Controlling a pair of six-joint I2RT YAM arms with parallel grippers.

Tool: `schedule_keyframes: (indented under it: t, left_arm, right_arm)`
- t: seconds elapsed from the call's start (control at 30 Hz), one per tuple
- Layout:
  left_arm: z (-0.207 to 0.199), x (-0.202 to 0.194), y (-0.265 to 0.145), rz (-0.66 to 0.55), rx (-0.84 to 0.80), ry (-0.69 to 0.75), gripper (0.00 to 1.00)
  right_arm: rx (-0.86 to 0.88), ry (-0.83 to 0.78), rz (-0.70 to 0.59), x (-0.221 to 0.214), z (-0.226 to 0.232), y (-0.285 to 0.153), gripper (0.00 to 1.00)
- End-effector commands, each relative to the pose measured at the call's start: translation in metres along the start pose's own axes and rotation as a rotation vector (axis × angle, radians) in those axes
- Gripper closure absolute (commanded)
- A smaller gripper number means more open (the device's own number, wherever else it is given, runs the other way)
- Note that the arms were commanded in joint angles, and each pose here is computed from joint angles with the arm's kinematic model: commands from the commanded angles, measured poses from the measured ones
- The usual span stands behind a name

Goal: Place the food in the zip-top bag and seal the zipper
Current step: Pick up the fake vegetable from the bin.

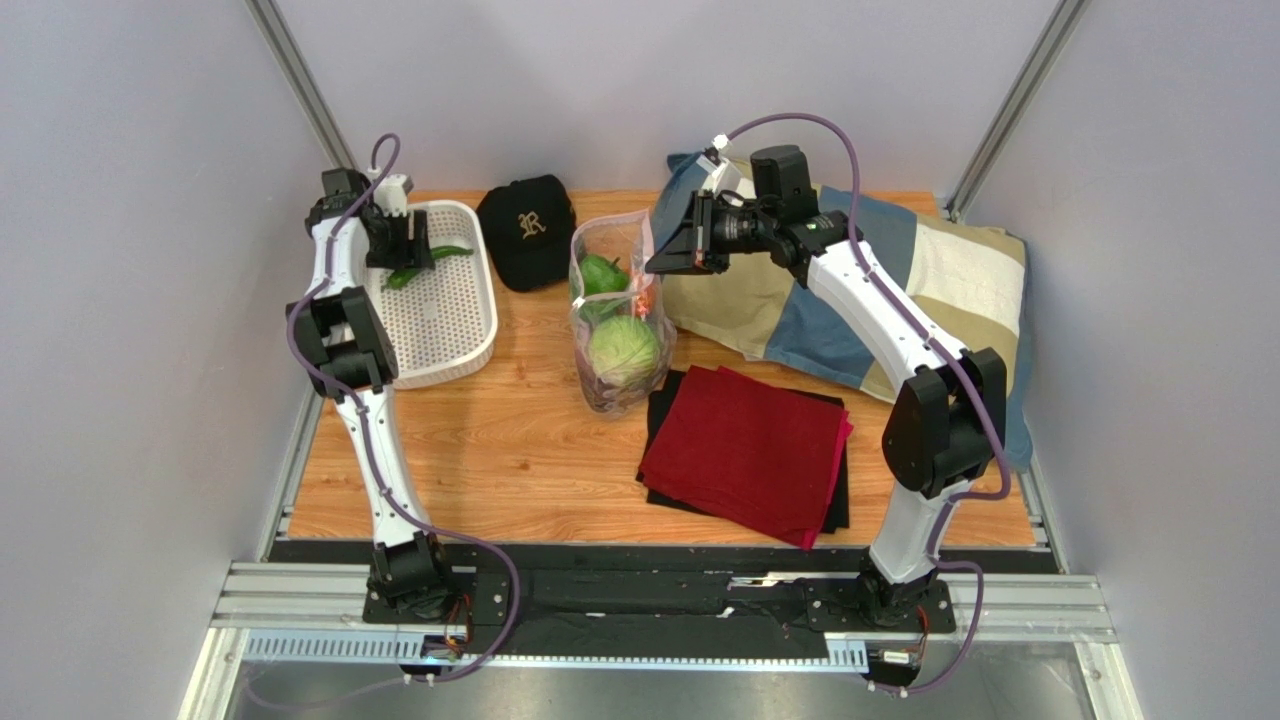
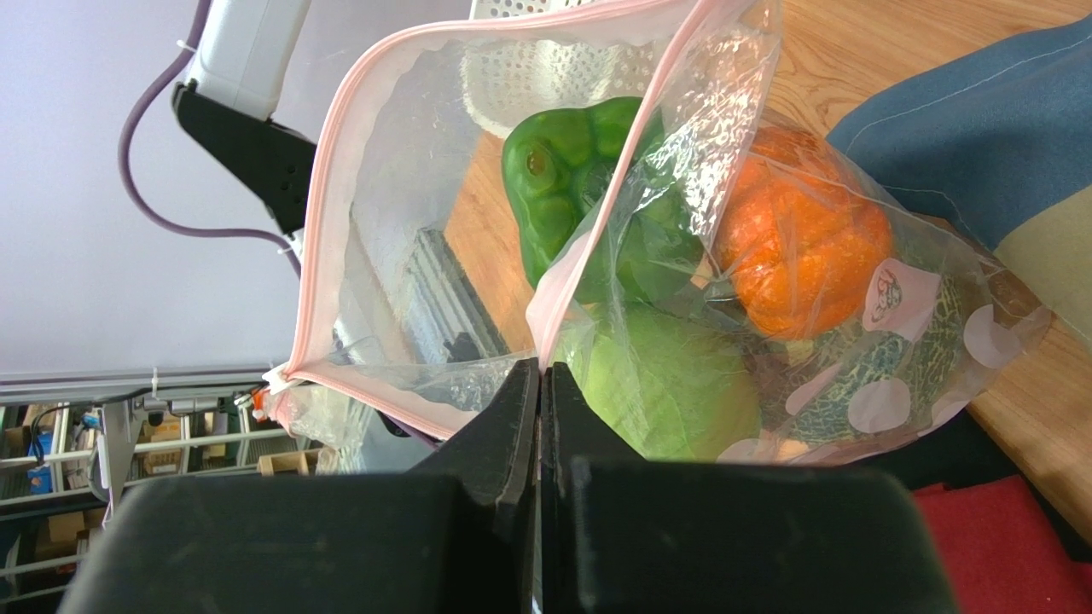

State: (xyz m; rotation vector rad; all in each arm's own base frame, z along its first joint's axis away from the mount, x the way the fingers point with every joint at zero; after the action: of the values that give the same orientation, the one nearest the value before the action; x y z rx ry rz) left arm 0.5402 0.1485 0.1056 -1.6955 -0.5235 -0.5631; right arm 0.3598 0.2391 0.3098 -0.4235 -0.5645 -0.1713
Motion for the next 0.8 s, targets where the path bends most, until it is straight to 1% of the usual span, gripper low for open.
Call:
schedule_keyframes:
  t: [0.0,0.03,0.07,0.1,0.17,0.2,0.23,0.27,0.33,0.37,0.43,0.47,0.5,0.6,0.67,0.7,0.77]
  left_arm:
    - [-0.016,0.007,-0.05,-0.006,-0.066,0.07,0.3]
    - [-0.019,0.009,-0.057,-0.011,-0.064,0.081,0.32]
    - [-0.02,0.004,-0.058,0.011,-0.067,0.079,0.34]
    - [-0.021,0.003,-0.061,0.018,-0.071,0.086,0.39]
    - [-0.023,-0.002,-0.065,0.051,-0.077,0.095,0.46]
    - [-0.022,-0.004,-0.065,0.063,-0.076,0.096,0.54]
    - [-0.023,-0.006,-0.066,0.074,-0.081,0.101,0.58]
    - [-0.023,-0.008,-0.069,0.088,-0.083,0.094,0.7]
    - [-0.027,-0.008,-0.077,0.09,-0.083,0.081,0.84]
    - [-0.029,-0.006,-0.081,0.081,-0.084,0.077,0.93]
    - [-0.034,-0.003,-0.099,0.043,-0.089,0.072,0.95]
    - [-0.035,0.003,-0.105,0.008,-0.076,0.076,0.99]
    - [-0.037,0.006,-0.113,-0.012,-0.068,0.085,1.0]
    - [-0.048,0.02,-0.149,-0.084,-0.038,0.112,1.0]
    - [-0.056,0.022,-0.163,-0.105,-0.05,0.104,1.0]
    - [-0.067,0.029,-0.182,-0.15,-0.077,0.114,1.0]
    - [-0.081,0.031,-0.2,-0.187,-0.139,0.103,1.0]
  right_arm:
    - [0.027,-0.051,-0.03,0.008,0.012,-0.002,1.0]
    - [0.029,-0.052,-0.031,0.008,0.012,-0.002,1.0]
    - [0.031,-0.048,-0.031,0.009,0.012,-0.002,1.0]
    - [0.032,-0.05,-0.03,0.01,0.011,-0.001,1.0]
    - [0.033,-0.049,-0.034,0.012,0.011,-0.001,1.0]
    - [0.035,-0.053,-0.032,0.012,0.012,0.0,1.0]
    - [0.037,-0.053,-0.032,0.011,0.013,0.0,1.0]
    - [0.035,-0.053,-0.03,0.011,0.012,0.001,1.0]
    - [0.032,-0.049,-0.028,0.01,0.012,0.0,1.0]
    - [0.029,-0.046,-0.026,0.009,0.012,-0.001,1.0]
    - [0.027,-0.045,-0.023,0.008,0.013,-0.001,1.0]
    - [0.026,-0.046,-0.02,0.007,0.014,-0.003,1.0]
    - [0.024,-0.051,-0.019,0.007,0.014,-0.003,1.0]
    - [0.022,-0.058,-0.015,0.006,0.015,-0.004,1.0]
    - [0.021,-0.065,-0.016,0.007,0.016,-0.004,1.0]
    - [0.021,-0.067,-0.016,0.007,0.016,-0.004,1.0]
    - [0.019,-0.07,-0.022,0.008,0.017,-0.004,1.0]
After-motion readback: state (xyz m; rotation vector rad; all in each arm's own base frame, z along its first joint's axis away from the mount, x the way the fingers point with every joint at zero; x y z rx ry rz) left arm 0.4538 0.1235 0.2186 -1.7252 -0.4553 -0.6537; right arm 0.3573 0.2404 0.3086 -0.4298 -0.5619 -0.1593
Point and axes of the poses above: each gripper's point midway between its finger pads, its own y axis out along the fingers, its own z axis along the line the jaws close on, x = y × z, the point moved 8 cm from there along -y, back along the fingers, and after that the axes turned 4 degrees about -y, right-handed, at the moved point
